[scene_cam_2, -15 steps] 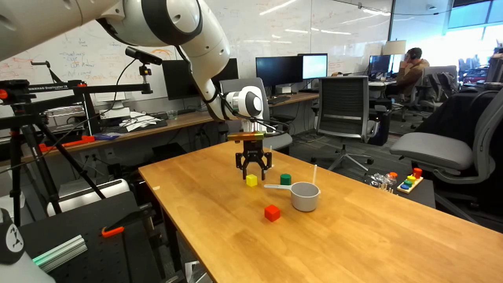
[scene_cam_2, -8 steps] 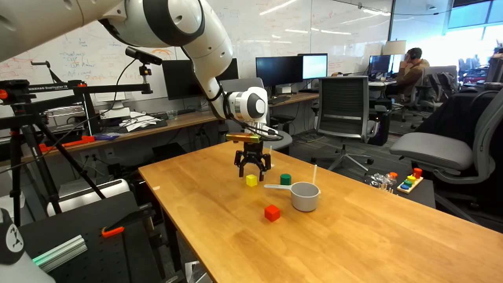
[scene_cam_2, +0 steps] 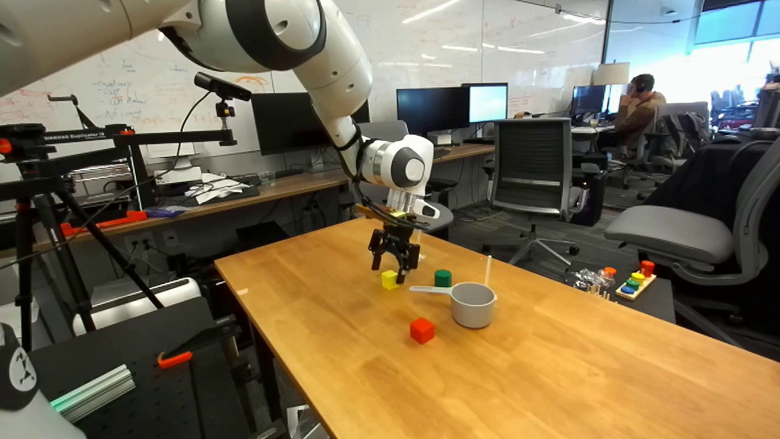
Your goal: Put the blocks inside the grey measuring cup
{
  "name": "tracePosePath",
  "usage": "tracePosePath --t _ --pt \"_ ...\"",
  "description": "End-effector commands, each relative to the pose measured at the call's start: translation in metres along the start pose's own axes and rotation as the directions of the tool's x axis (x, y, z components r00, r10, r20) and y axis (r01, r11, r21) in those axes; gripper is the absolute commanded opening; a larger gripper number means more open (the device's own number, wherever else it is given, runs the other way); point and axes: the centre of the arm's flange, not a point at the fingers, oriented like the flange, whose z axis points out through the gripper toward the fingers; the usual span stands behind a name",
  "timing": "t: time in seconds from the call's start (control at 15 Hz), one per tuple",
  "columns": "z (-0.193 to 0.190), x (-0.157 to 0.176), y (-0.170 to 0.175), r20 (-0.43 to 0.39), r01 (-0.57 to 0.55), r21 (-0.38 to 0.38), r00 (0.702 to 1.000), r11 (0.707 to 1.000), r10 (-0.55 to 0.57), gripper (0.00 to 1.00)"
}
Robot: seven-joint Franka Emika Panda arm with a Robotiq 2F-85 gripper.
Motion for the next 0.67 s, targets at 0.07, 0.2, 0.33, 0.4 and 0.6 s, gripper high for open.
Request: tracePosePath --t 0.07,0.2,0.33,0.4,0.6 --pt "-0.005 -0.003 0.007 -0.016 -0.069 0.047 0.997 0.997 0.070 0.68" --pt "-0.004 -0.004 0.012 -0.012 -0.086 0.047 0.996 0.995 0.087 0.51" --pt "-0.003 -0.004 0.018 -0.004 -0.105 0.052 0.994 0.993 0.106 0.35" --pt "-0.004 -0.004 0.021 -0.002 -0.114 0.054 0.993 0.992 0.114 0.27" --pt "-0.007 -0.002 0.028 0.000 -0.135 0.062 0.991 0.989 0.135 0.08"
